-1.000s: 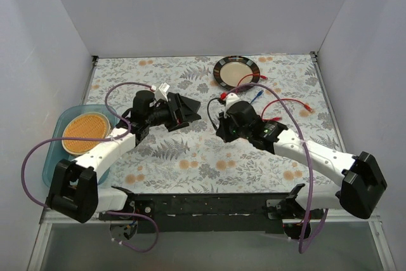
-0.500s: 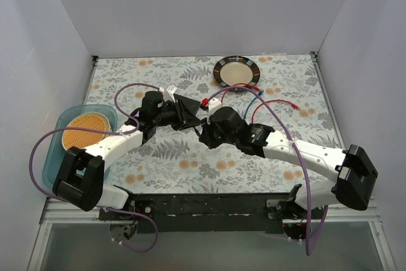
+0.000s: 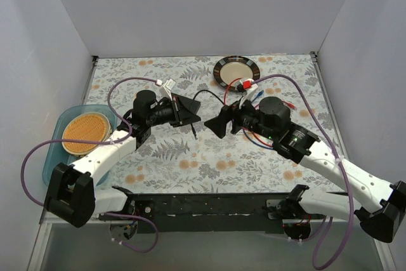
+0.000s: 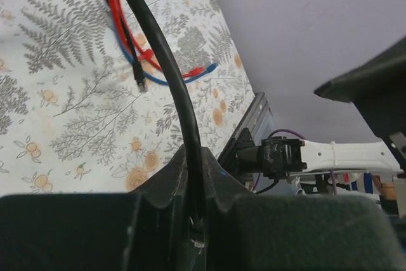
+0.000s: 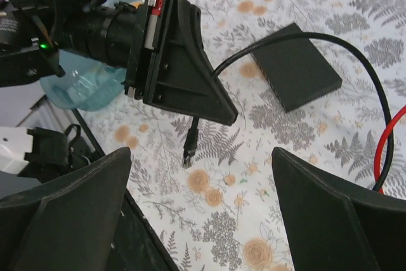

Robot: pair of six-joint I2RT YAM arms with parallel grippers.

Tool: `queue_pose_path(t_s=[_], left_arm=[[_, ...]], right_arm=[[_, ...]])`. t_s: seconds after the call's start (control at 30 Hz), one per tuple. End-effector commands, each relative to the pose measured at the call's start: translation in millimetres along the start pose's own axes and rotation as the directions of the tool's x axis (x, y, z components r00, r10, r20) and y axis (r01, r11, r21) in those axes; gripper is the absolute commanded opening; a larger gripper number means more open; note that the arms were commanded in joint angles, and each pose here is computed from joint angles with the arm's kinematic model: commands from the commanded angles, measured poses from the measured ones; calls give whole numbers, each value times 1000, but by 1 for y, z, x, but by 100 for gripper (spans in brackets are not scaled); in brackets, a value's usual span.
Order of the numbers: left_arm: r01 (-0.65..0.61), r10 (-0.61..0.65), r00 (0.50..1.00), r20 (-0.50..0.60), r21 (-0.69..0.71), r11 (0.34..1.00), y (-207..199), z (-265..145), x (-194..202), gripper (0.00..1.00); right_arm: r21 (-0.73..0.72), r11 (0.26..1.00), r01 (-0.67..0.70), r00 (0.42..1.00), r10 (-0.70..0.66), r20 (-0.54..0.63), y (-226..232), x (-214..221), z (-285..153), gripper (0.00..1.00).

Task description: Insert the plug into the switch port

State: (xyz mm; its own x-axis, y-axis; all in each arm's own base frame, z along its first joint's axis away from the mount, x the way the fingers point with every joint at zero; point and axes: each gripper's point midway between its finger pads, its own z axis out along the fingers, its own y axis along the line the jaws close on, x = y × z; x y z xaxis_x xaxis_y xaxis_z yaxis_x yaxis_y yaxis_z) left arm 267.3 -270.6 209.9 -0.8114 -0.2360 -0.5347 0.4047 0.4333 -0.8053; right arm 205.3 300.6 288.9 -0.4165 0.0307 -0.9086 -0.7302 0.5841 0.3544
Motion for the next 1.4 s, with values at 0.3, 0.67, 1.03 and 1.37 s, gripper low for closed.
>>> queue_pose_path(t_s=[0.3, 0.67, 1.03, 1.37], left_arm=[[-226, 214, 974, 77, 215, 950, -67, -32, -1, 1], [-240, 230, 971, 68, 245, 939, -76, -33, 2, 2], [-260, 249, 965, 79, 215, 941, -77, -33, -1, 18], [-146, 239, 900, 365, -264, 953, -24, -70, -59, 98]], right_arm=[[-370, 927, -63, 990, 12, -140, 51, 20, 26, 84], [-409, 901, -145, 980, 72, -188, 54, 34, 48, 56], [-359, 921, -148, 980, 88, -176, 48, 25, 61, 1], [-96, 995, 19, 991, -6, 134, 1, -76, 14, 1]])
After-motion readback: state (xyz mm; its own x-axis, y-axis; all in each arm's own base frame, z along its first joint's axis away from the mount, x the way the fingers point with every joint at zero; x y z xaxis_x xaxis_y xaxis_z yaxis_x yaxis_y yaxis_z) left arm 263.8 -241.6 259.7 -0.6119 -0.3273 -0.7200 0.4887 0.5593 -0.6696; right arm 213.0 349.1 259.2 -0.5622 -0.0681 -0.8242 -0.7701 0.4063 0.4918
